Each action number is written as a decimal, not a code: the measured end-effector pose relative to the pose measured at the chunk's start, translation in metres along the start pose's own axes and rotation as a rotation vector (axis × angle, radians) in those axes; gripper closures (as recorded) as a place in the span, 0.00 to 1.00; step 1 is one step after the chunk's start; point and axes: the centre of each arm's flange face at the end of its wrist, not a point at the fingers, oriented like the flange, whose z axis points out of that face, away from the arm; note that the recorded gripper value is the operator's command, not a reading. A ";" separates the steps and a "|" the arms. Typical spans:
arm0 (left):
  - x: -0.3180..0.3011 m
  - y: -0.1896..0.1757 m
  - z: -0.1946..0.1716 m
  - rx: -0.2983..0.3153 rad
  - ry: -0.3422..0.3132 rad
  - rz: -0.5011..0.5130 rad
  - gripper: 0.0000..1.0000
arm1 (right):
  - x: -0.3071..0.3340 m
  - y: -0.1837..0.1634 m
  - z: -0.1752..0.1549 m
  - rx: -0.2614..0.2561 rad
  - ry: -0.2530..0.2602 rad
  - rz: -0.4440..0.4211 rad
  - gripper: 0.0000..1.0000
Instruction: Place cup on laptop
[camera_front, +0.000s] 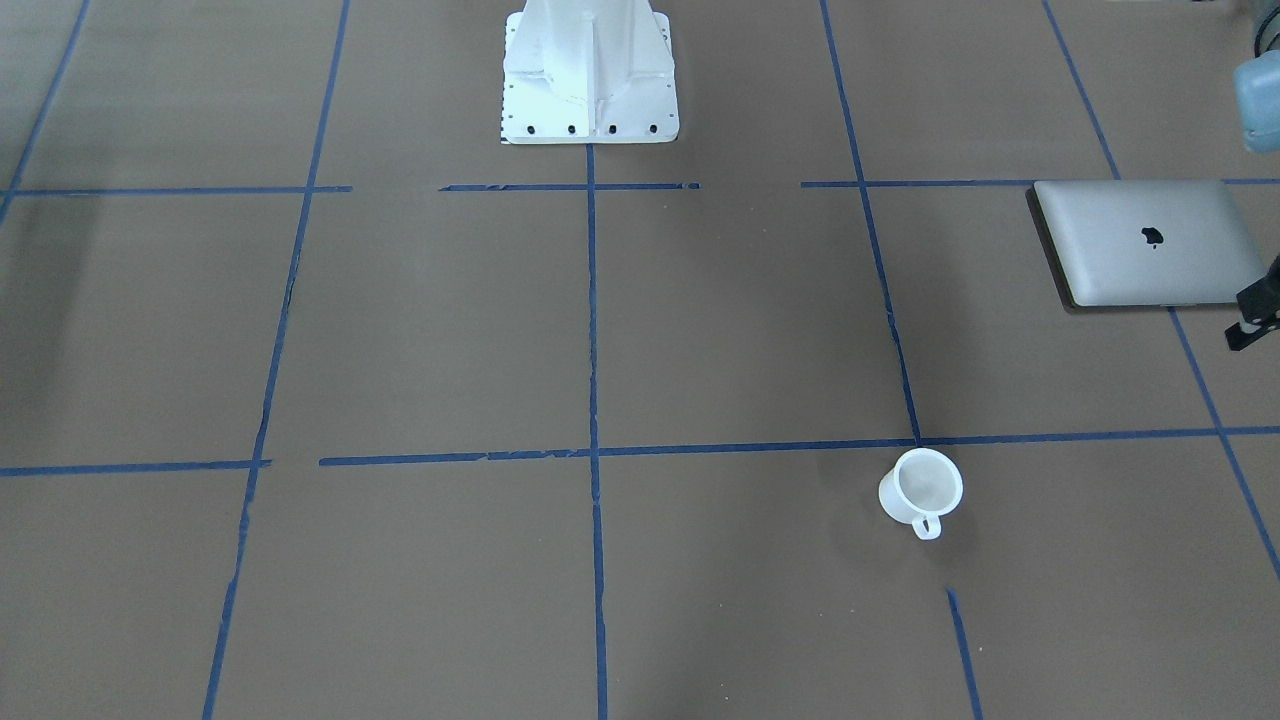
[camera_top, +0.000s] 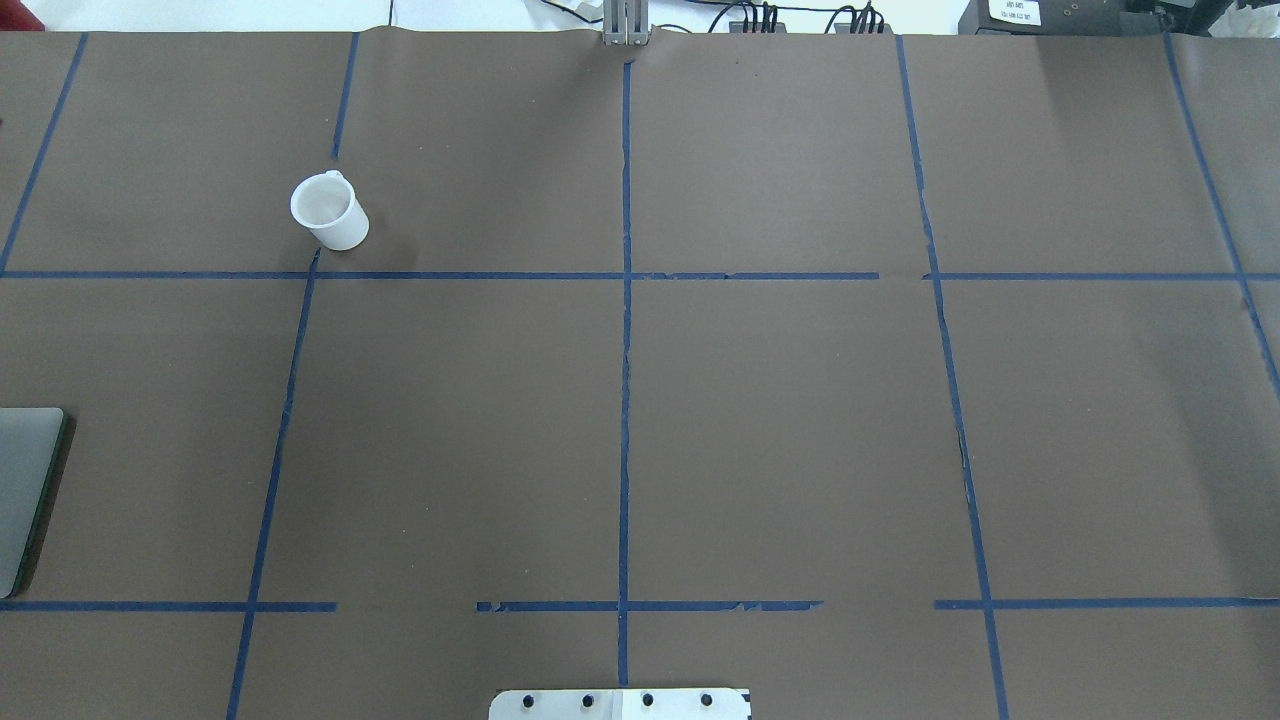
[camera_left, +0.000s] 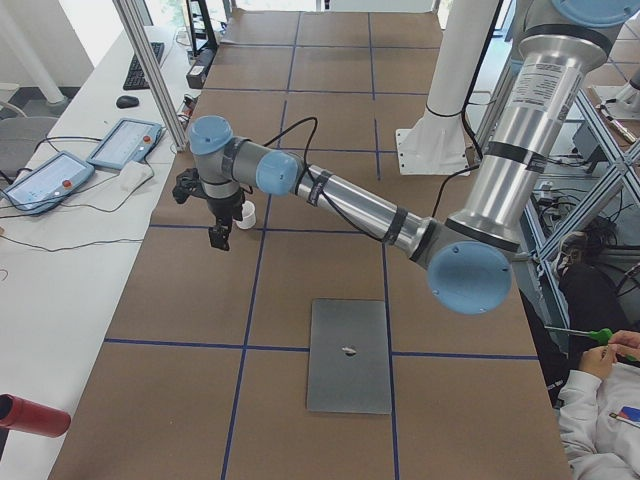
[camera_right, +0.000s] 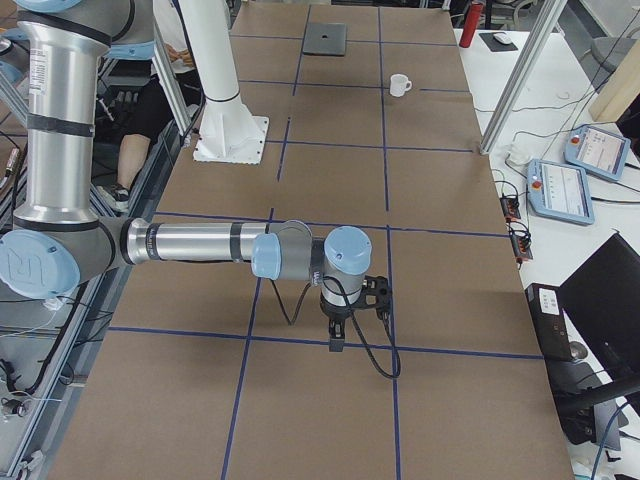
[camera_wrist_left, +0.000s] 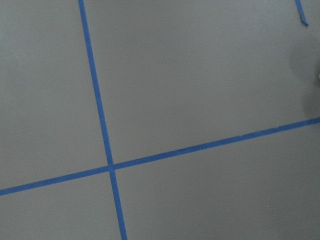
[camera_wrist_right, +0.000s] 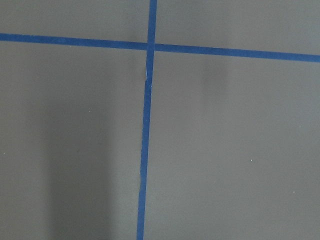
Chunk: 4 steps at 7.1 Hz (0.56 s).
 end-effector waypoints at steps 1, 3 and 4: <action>0.048 -0.032 0.018 -0.016 0.016 -0.046 0.00 | 0.000 0.000 0.000 0.000 0.000 0.000 0.00; 0.121 -0.091 0.066 -0.012 0.061 -0.135 0.00 | 0.000 0.000 0.000 0.000 0.000 0.000 0.00; 0.146 -0.115 0.091 -0.009 0.079 -0.164 0.00 | 0.000 0.000 0.000 0.000 0.000 0.000 0.00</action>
